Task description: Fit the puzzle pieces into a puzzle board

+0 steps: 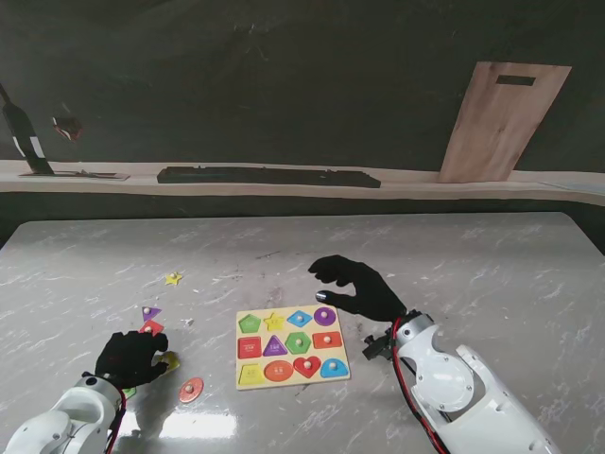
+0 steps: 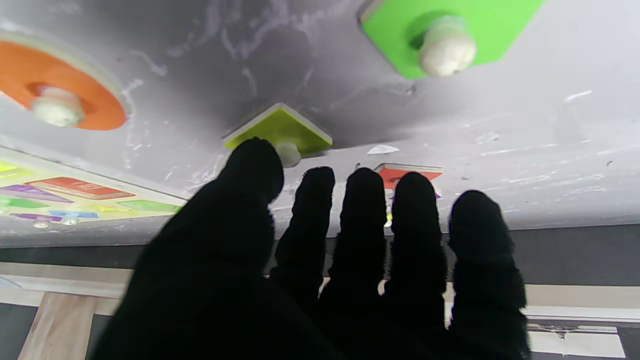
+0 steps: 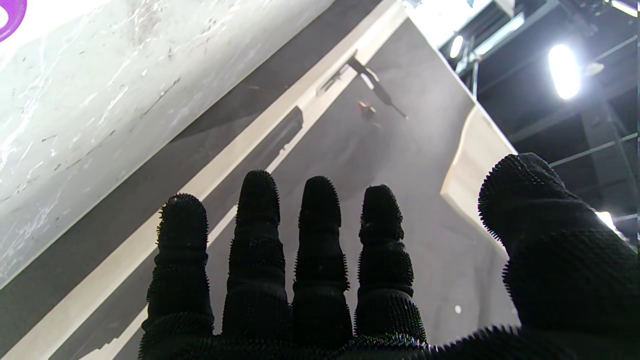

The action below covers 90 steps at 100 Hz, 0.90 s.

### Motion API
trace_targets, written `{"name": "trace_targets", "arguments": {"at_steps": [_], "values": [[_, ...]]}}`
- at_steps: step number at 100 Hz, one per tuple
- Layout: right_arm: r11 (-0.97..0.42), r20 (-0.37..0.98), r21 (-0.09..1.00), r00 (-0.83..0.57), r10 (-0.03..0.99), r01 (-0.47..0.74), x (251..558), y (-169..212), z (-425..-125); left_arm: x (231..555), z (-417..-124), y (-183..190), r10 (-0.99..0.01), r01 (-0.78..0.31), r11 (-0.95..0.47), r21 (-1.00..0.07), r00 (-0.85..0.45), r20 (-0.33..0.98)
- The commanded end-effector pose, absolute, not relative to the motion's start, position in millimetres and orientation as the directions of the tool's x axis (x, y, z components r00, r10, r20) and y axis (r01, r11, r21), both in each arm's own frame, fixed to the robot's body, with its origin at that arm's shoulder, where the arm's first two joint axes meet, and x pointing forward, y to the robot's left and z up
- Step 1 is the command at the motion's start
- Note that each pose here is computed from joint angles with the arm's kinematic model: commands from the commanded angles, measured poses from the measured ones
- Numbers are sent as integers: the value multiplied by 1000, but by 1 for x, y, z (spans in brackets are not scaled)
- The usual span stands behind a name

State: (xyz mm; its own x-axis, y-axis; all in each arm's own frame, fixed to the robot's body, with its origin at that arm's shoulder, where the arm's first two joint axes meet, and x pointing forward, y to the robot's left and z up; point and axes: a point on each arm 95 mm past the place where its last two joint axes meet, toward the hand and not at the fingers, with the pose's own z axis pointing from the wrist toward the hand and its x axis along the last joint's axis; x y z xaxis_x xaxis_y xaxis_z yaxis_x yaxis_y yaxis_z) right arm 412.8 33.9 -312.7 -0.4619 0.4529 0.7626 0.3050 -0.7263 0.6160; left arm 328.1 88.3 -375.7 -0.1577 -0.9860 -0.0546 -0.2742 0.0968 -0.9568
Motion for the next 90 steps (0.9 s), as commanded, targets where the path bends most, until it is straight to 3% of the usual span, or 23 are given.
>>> {"name": "trace_targets", "arguments": {"at_steps": [1, 90], "values": [[-729, 764, 613, -464, 449, 304, 410, 36, -314, 328, -379, 89, -986, -278, 100, -955, -156, -57], [-735, 765, 611, -459, 452, 295, 410, 33, -314, 329, -391, 84, -989, -310, 85, -947, -145, -41]]}}
